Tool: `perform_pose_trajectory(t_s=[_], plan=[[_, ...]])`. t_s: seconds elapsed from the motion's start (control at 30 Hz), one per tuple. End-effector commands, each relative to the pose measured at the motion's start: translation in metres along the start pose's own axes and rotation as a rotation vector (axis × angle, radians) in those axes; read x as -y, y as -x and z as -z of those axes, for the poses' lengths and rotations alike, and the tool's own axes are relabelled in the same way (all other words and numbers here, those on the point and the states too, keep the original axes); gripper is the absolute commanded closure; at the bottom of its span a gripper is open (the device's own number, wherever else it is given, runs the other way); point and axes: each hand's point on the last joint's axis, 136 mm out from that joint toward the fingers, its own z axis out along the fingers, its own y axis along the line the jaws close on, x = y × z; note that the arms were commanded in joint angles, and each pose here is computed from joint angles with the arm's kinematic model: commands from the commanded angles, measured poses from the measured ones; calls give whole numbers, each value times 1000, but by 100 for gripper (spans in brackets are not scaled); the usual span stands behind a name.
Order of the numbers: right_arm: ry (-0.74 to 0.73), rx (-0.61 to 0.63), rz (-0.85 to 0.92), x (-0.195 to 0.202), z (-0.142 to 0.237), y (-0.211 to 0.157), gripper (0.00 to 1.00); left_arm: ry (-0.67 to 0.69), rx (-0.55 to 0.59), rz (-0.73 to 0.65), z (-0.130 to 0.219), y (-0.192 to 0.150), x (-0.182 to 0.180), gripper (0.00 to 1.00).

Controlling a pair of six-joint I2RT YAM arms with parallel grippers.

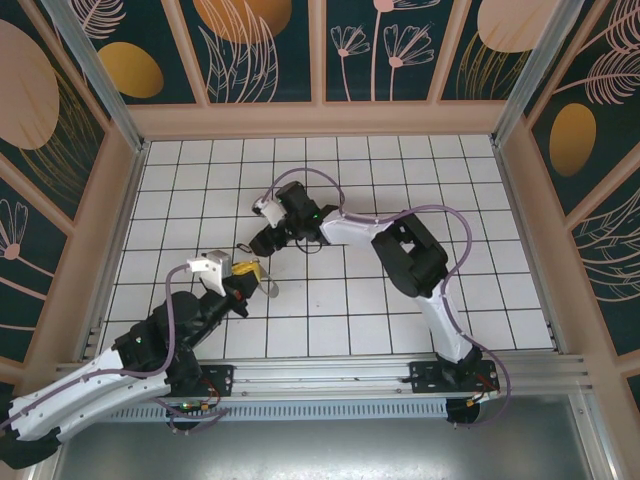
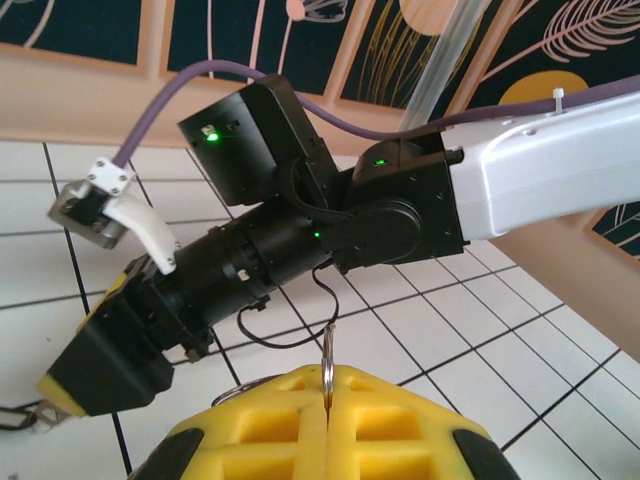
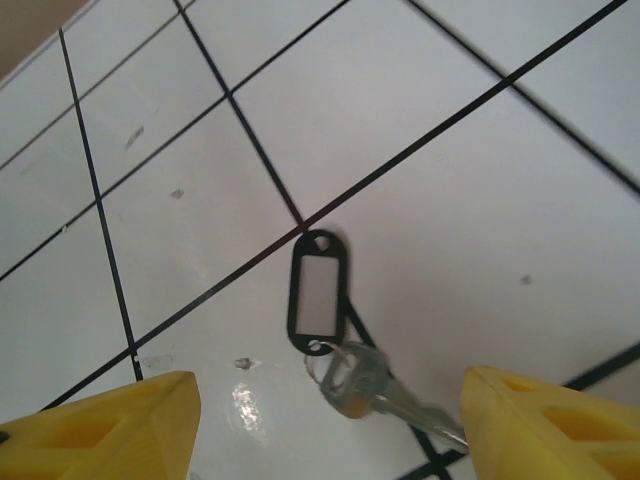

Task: Put the keys on the keyring

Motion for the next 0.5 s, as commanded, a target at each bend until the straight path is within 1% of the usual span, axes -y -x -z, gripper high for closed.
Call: perform_pose_trajectory(t_s=[0.0, 0.07, 0.2, 0.33, 0.47], plan=[[-44, -8, 48, -8, -16, 3, 31, -37, 12, 46, 3, 1, 4, 100], [-78, -20, 69, -10, -23, 1, 31, -56, 9, 47, 6, 0, 5, 100], [-181, -29, 86, 0, -31, -1, 32, -60, -12, 67, 10, -8, 3, 100], [-247, -59, 95, 10, -40, -5, 33, -67, 14, 87, 17, -3, 1, 100], [-302, -92, 96, 21, -49, -12, 39, -75, 46, 97, 23, 4, 0, 100]])
